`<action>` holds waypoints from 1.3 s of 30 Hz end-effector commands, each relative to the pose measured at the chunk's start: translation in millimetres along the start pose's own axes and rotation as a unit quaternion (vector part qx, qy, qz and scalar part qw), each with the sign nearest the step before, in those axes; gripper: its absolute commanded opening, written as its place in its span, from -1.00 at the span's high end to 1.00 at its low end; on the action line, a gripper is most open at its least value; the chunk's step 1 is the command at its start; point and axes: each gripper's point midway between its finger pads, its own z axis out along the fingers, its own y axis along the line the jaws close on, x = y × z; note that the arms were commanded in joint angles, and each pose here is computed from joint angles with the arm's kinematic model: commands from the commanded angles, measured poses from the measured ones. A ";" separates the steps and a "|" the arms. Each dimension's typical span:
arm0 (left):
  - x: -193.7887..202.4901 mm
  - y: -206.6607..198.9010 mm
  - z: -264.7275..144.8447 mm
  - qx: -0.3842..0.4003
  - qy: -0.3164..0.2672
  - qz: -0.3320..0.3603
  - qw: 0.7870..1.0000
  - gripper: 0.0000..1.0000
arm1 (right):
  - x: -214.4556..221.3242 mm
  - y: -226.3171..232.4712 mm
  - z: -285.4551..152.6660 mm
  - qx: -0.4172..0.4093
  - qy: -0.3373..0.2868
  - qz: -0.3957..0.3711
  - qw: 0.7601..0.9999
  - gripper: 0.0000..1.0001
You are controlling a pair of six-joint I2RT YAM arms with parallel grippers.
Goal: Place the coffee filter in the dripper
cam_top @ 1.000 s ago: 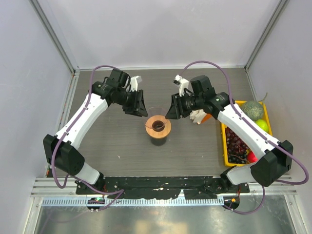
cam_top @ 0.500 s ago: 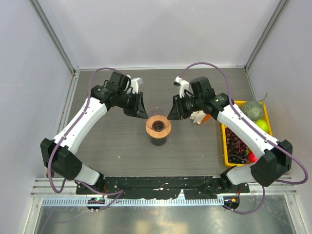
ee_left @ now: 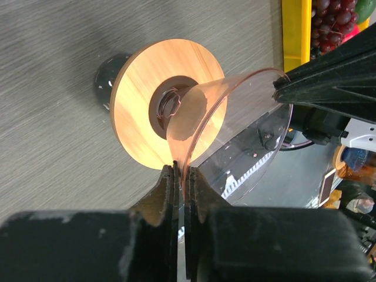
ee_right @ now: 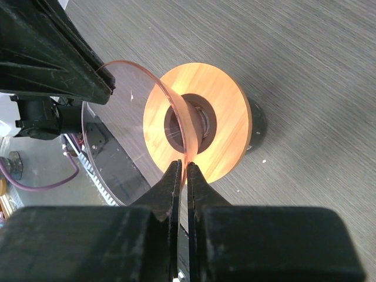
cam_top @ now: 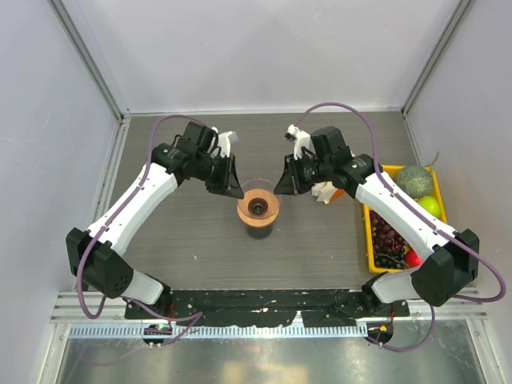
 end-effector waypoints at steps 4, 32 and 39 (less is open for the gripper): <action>-3.1 13.3 8.2 -0.017 -0.004 -0.003 1.000 1.00 | -0.3 -0.1 2.1 0.007 0.005 -0.001 1.000 0.90; -7.1 37.8 19.5 -0.064 -0.017 0.037 0.997 1.00 | 17.4 -33.3 20.7 0.060 0.009 -0.054 0.997 0.90; -9.9 38.0 20.6 -0.079 -0.026 0.058 0.995 1.00 | 26.8 -45.6 23.8 0.075 0.000 -0.073 0.995 0.90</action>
